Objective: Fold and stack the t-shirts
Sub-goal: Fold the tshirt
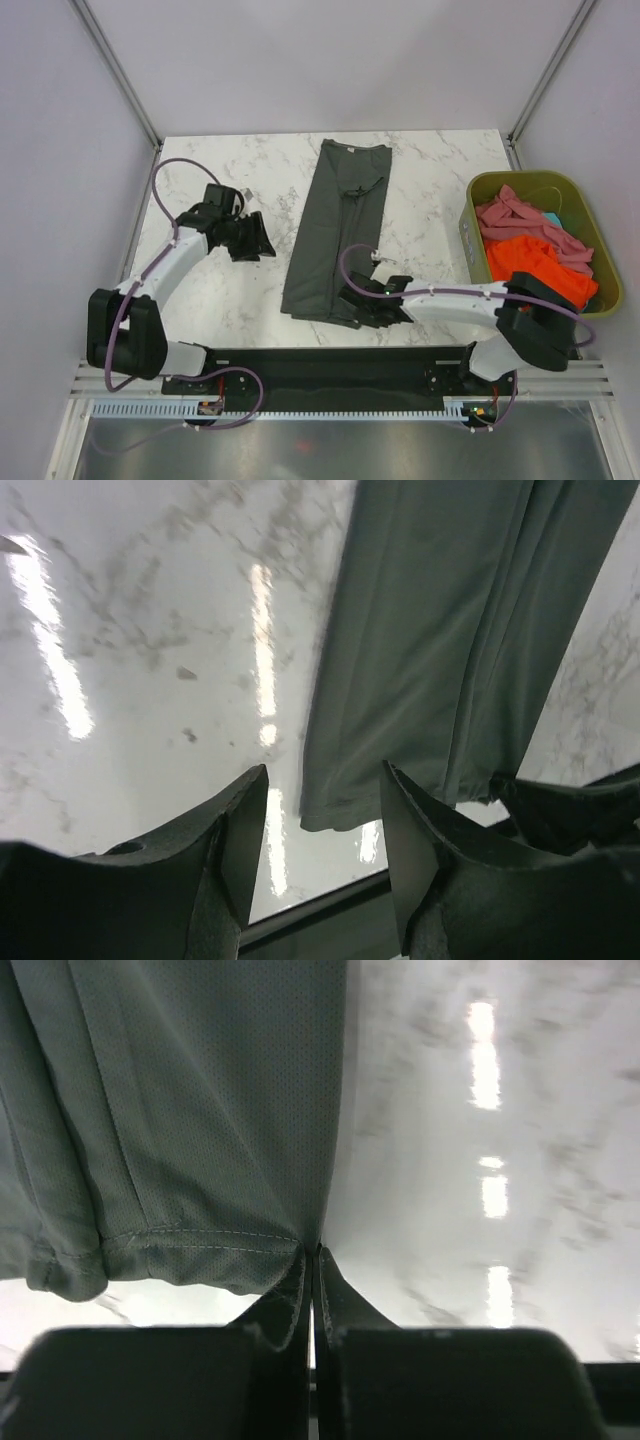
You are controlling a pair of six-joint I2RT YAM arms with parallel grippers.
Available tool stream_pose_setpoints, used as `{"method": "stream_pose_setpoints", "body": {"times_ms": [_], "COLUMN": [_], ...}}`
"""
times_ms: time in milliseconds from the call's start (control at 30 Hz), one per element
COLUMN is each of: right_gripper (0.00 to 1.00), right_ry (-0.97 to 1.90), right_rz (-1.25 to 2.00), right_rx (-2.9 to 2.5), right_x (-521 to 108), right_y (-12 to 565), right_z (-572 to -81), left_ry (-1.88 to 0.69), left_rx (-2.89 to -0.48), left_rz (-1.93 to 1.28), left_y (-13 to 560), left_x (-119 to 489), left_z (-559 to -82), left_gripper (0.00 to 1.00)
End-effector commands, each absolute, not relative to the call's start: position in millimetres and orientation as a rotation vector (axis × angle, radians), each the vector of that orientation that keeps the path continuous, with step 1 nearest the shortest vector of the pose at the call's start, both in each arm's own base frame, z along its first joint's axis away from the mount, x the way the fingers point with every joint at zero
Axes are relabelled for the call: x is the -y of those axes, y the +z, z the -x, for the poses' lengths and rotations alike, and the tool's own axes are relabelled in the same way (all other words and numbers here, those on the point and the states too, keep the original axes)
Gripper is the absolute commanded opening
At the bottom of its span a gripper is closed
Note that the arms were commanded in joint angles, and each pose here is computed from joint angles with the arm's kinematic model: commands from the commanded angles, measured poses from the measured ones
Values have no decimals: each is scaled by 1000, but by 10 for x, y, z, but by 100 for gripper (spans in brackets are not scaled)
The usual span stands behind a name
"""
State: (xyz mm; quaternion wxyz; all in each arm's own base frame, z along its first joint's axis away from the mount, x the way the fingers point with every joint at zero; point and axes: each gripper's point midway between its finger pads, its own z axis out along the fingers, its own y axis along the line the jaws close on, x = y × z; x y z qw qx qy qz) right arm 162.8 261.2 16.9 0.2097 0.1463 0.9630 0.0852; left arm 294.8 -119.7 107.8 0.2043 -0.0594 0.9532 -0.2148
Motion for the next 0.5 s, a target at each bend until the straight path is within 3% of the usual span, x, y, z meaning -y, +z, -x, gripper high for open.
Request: {"method": "stream_pose_setpoints", "body": {"times_ms": [0,267,400,467], "right_gripper": [0,2,12,24], "right_ry": [96,192,251,288], "right_rz": [-316,-300,-280,-280], "right_rx": [-2741,-2740,-2721,-2718], "right_x": [-2055,-1656,-1651,-1680], "right_y": [98,151,211,256], "right_z": [-1313,-1040,-1030,-1025], "left_ry": [-697,-636,-602,-559], "left_rx": [-2681,-2791,-2874,-2942], "left_rz": [113,52,-27,-44], "left_y": [1107,604,363,163], "left_x": [1548,1837,1801,1689], "left_z": [-2569,-1823,-1488,-1264], "left_gripper": [57,57,57,57]}}
